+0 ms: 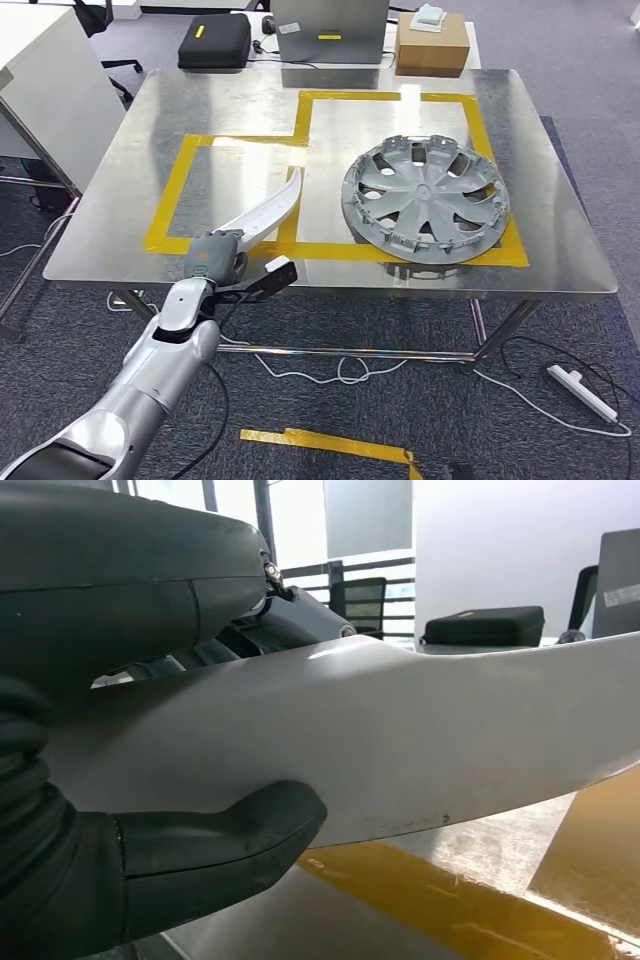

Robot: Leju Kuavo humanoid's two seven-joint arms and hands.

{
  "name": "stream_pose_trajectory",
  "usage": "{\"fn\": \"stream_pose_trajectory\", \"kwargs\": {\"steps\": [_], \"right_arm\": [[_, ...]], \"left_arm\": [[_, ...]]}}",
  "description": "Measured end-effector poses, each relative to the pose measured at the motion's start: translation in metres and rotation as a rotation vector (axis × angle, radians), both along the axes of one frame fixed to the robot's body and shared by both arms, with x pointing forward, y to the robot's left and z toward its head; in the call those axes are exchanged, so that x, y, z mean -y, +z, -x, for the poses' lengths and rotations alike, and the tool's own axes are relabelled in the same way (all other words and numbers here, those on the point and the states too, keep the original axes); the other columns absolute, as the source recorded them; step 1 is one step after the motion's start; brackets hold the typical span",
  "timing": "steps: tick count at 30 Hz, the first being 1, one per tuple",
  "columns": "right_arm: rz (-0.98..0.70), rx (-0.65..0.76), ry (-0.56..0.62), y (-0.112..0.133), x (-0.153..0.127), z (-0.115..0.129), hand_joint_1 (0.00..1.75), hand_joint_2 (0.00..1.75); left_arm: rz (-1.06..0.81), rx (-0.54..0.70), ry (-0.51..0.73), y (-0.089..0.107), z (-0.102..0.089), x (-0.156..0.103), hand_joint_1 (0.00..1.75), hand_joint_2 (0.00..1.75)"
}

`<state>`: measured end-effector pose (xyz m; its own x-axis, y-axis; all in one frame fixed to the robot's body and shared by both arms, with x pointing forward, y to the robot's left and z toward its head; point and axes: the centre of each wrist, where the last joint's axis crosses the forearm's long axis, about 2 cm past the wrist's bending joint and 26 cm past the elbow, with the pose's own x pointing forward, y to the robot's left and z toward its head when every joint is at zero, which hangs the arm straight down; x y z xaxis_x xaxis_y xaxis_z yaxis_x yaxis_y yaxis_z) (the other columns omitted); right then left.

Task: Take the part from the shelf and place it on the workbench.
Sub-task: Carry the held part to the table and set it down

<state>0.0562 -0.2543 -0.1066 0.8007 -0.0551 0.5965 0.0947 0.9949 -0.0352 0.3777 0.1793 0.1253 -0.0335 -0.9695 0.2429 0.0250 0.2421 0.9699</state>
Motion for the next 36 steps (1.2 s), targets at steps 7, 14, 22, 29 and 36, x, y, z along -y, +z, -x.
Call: {"fn": "stream_pose_trajectory", "kwargs": {"steps": [7, 14, 22, 29, 36], "right_arm": [[-0.003, 0.002, -0.001, 0.000, 0.000, 0.001, 0.00, 1.75], [-0.004, 0.015, 0.003, -0.002, 0.011, 0.007, 0.00, 1.75], [-0.007, 0.015, -0.016, -0.003, 0.018, 0.018, 0.00, 1.75], [-0.011, -0.009, -0.021, -0.004, 0.022, 0.030, 0.00, 1.75], [-0.009, -0.015, -0.017, -0.004, 0.022, 0.033, 0.00, 1.75]], "left_arm": [[-0.005, -0.003, 0.012, 0.000, -0.001, -0.001, 1.75, 1.75], [0.000, -0.018, 0.096, 0.003, -0.010, -0.019, 1.75, 1.75], [0.024, -0.001, 0.165, -0.004, -0.012, -0.049, 1.75, 1.75], [0.054, -0.007, 0.175, -0.018, -0.001, -0.058, 1.75, 1.75], [0.069, 0.013, 0.196, -0.016, 0.000, -0.065, 1.75, 1.75]]}}
